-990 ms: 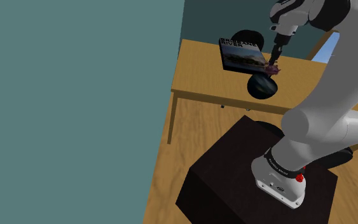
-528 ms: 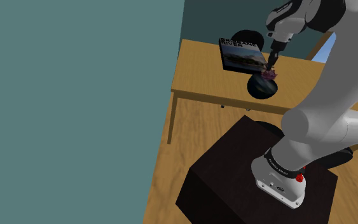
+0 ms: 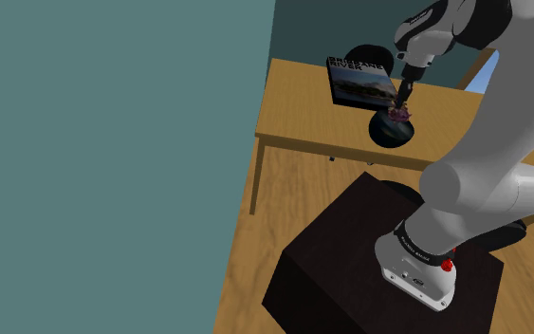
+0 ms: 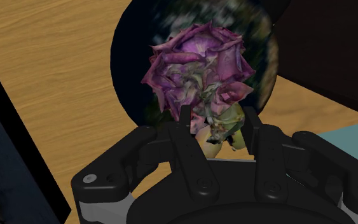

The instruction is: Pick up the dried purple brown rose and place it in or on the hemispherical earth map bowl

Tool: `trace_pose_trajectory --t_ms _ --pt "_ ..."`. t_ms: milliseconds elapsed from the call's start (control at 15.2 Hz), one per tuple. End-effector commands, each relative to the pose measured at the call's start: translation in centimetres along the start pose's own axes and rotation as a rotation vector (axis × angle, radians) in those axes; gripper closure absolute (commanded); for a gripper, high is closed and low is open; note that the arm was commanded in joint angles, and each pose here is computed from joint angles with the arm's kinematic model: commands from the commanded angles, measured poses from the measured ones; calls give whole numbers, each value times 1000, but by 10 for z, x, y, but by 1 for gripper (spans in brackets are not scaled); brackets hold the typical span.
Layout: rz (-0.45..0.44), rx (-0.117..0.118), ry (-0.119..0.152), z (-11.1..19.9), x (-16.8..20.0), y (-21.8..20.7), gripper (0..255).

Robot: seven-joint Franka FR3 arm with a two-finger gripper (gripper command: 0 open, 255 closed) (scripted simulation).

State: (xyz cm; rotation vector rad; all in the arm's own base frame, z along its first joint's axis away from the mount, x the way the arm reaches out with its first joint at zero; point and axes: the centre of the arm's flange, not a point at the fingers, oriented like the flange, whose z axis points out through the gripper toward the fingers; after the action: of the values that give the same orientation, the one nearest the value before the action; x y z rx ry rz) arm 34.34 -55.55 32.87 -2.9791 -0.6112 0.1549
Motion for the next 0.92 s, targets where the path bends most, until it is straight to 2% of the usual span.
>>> trace_pose_trajectory --t_ms 0,66,132,462,726,858 --pt "0 -1 0 0 0 0 255" --pt "0 -1 0 0 0 0 255" --pt "0 -1 0 0 0 0 0" --pt "0 -1 0 0 0 0 0" --pt "0 -1 0 -50 0 0 0" --pt "0 -1 0 -50 0 0 0"
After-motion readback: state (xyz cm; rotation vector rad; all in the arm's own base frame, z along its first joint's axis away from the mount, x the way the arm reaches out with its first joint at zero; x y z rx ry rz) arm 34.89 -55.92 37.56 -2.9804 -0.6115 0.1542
